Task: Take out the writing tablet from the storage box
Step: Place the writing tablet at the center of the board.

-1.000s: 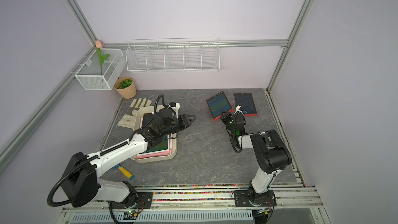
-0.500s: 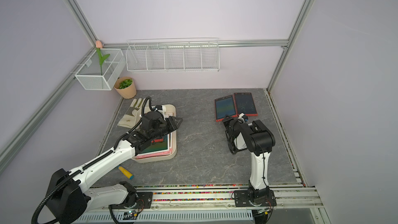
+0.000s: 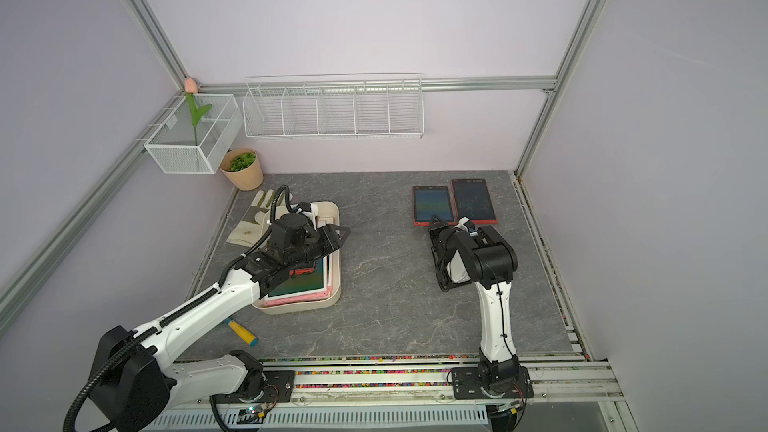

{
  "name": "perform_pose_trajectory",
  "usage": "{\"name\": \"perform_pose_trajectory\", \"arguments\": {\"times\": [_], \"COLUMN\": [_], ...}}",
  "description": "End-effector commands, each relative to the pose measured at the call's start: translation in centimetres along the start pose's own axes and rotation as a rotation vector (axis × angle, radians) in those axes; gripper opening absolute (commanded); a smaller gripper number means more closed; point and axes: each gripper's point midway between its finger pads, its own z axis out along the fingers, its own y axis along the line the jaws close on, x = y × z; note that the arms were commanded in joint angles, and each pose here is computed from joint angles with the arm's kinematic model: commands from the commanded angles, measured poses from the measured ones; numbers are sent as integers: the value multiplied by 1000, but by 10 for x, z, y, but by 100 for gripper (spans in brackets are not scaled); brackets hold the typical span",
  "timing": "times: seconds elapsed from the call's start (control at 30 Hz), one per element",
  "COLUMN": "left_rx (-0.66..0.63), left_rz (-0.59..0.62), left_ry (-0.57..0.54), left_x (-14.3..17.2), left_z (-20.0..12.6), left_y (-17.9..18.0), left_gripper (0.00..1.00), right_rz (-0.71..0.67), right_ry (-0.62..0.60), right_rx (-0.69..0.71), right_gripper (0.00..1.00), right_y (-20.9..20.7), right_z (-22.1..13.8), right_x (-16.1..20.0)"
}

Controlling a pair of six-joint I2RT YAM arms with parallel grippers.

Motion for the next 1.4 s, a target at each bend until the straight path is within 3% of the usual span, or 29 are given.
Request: {"name": "perform_pose_trajectory", "arguments": {"times": [0.0, 0.23, 0.5, 0.77, 1.1, 1.37], "left_rx": [24, 23, 29, 33, 40, 41], "left_rz": [13, 9, 0, -1, 3, 1], "left_ry": [-5, -1, -8, -1, -8, -33], "left_x": [-7, -8, -16, -19, -22, -27], "left_z": [2, 4, 3, 0, -7, -17], "left_y": [-8, -4, 0, 1, -2, 0], "left_gripper": [48, 47, 47, 47, 47, 47], "right_rz": [258, 293, 288, 268, 238, 231], "right_ry": [-9, 3, -1, -8, 49, 37], "right_rx": [12, 47, 197, 378, 561, 644], "right_gripper": [34, 49, 61, 67, 74, 76], "right_y": [-6, -18, -33, -39, -20, -16], "right_z": [5, 13, 9, 5, 23, 6], "right_x": [-2, 4, 8, 11, 18, 14]}}
